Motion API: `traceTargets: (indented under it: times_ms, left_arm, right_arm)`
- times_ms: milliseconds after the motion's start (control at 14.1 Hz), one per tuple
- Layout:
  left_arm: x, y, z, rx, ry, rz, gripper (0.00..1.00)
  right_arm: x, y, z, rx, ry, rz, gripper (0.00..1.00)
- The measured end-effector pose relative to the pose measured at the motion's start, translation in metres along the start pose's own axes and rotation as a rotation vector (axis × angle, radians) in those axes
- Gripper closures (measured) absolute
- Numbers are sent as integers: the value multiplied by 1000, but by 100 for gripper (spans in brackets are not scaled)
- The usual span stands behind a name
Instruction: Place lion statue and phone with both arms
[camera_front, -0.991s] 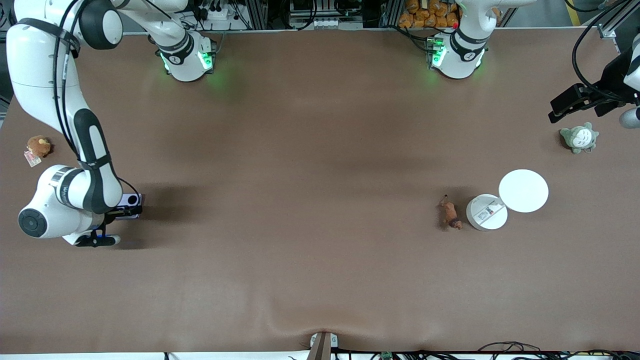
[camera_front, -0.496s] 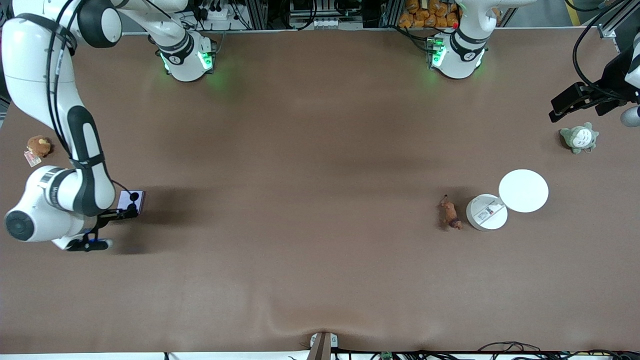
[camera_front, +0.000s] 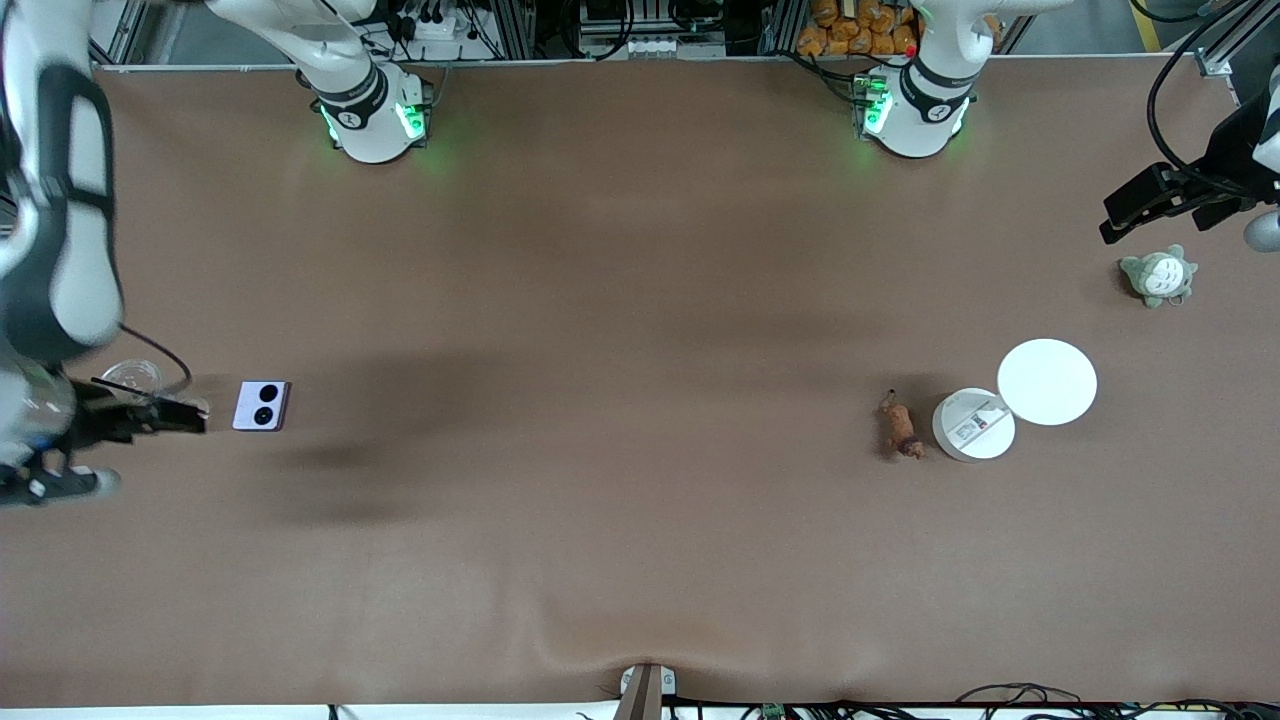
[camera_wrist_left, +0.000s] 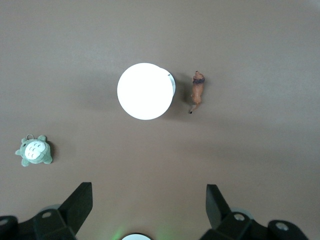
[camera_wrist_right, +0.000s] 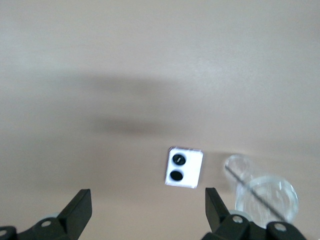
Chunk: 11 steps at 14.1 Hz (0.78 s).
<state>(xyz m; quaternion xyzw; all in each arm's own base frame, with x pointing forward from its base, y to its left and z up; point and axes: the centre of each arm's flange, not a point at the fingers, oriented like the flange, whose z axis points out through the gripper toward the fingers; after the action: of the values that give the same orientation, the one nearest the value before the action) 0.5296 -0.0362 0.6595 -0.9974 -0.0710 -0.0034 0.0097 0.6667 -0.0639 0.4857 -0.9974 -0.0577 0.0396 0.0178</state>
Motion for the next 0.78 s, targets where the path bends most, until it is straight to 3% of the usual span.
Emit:
traceTargets:
  times_ms: [354,637,779]
  left_arm:
    - [0,1,2,1,-4,2,0]
    - [0,1,2,1,-5,2,0]
    - [0,1,2,1,-3,2,0]
  right_arm:
    - [-75,-17,-105,23,48,45,0]
    - [-124,-30,-135,44,78,126,0]
    - [-136,-41,-136,50,54,164,0]
